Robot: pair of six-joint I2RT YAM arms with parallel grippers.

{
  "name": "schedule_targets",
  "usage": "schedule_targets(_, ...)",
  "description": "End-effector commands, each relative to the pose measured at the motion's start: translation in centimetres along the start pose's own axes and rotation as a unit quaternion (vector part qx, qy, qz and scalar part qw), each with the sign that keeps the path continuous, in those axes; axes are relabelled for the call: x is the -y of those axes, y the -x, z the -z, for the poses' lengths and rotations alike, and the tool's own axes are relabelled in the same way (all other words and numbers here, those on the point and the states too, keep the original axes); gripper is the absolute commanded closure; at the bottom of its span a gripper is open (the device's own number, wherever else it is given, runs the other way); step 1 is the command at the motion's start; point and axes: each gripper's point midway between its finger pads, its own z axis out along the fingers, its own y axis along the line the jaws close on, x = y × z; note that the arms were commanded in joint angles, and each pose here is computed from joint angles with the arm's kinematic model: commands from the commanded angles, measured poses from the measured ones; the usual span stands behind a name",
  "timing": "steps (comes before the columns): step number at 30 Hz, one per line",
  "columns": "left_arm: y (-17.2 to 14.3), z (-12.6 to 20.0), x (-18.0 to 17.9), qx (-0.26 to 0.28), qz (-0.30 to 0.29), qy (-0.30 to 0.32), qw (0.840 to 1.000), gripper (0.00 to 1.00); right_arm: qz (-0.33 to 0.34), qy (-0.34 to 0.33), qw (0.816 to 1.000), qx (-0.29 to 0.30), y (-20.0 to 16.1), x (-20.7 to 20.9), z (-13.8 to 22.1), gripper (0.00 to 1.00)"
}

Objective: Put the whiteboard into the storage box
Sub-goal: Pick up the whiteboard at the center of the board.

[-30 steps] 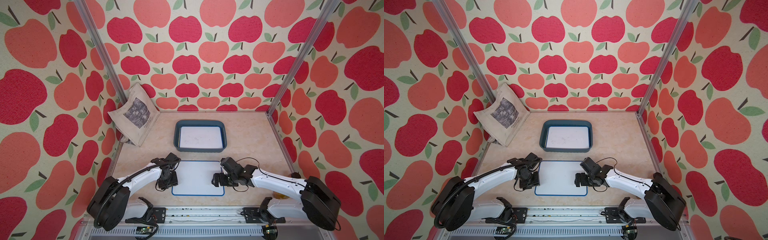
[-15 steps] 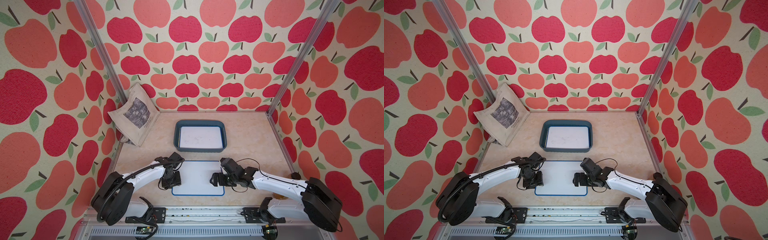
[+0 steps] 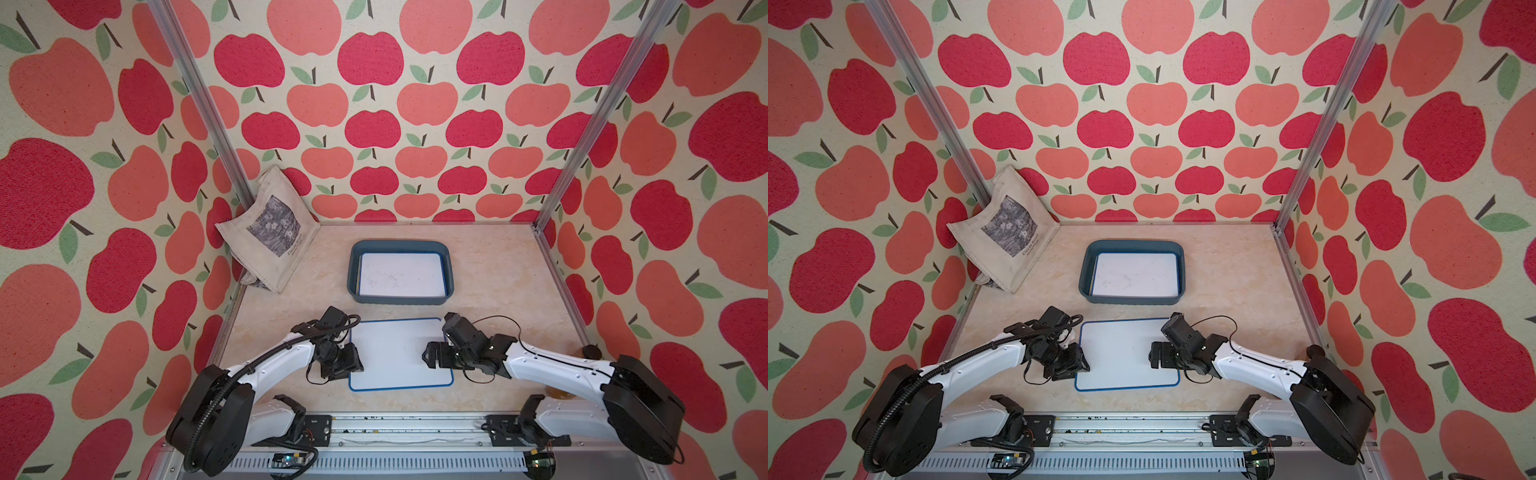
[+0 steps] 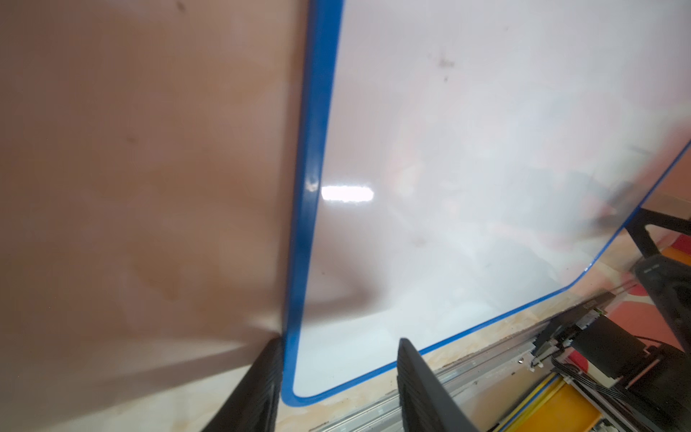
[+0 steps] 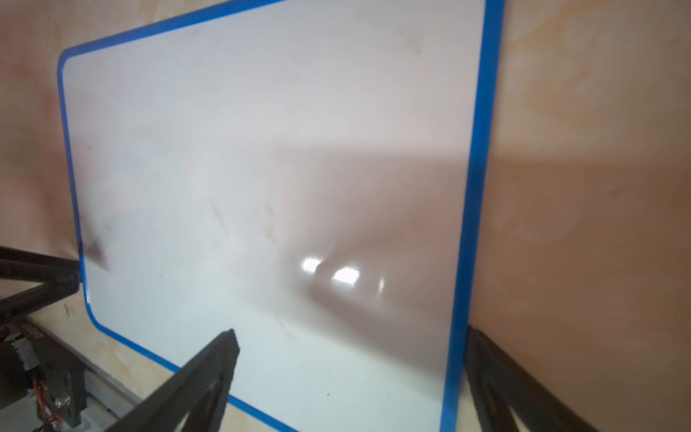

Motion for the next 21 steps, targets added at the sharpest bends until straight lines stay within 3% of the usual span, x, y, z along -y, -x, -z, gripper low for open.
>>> schedule_targets(1, -0.7, 0.2, 6.4, -0.031, -0.083, -0.172, 0.981, 0.48, -0.022, 0.035, 0.992, -0.118, -5.7, -0.1, -2.1, 0.02)
schedule_targets(7, -0.2, 0.4, 6.7, -0.021, -0.083, -0.180, 0.980, 0.48, -0.025, 0.046, 0.991, -0.121, -5.9, -0.6, -2.4, 0.02)
schedule_targets(21, 3.1, 3.0, 7.2, 0.062, -0.047, -0.223, 0.972, 0.48, -0.035, 0.059, 0.992, -0.107, -6.0, -0.5, -1.6, 0.02)
